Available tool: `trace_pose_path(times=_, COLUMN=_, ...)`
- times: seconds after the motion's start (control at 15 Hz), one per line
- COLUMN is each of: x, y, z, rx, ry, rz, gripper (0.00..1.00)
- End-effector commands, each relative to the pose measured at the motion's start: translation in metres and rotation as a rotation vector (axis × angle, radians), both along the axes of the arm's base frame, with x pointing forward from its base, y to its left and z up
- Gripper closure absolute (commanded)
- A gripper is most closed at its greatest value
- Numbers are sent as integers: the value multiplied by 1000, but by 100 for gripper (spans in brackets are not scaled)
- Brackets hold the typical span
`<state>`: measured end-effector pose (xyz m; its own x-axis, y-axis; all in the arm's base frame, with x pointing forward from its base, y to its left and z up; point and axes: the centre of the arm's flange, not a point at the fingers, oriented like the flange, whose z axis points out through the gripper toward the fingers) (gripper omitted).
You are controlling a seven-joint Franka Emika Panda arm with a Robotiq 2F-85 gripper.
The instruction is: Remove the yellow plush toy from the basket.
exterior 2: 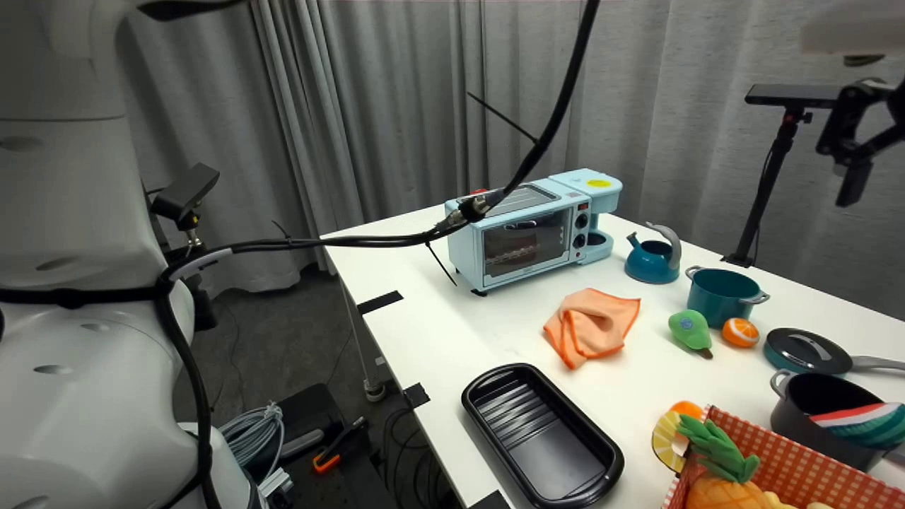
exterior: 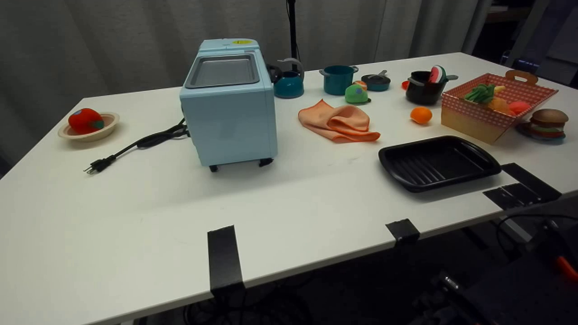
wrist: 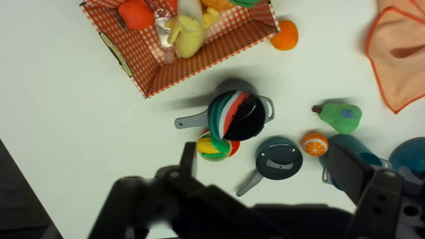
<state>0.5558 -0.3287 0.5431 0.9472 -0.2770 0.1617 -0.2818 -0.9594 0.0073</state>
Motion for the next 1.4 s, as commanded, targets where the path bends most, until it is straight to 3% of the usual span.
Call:
trace_pose_path(times=0.0, x=5, y=-9, z=-8, rx=-3, ry=9, rz=-18, gripper=0)
trace_pose_path(times=0.73, x=25, y=-26, z=-28, rx=0, ry=39, rz=-52, gripper=0)
trace_pose_path(times=1.33, x=40, y=-71, z=-118, rx=95, ry=173, rz=-76, gripper=0)
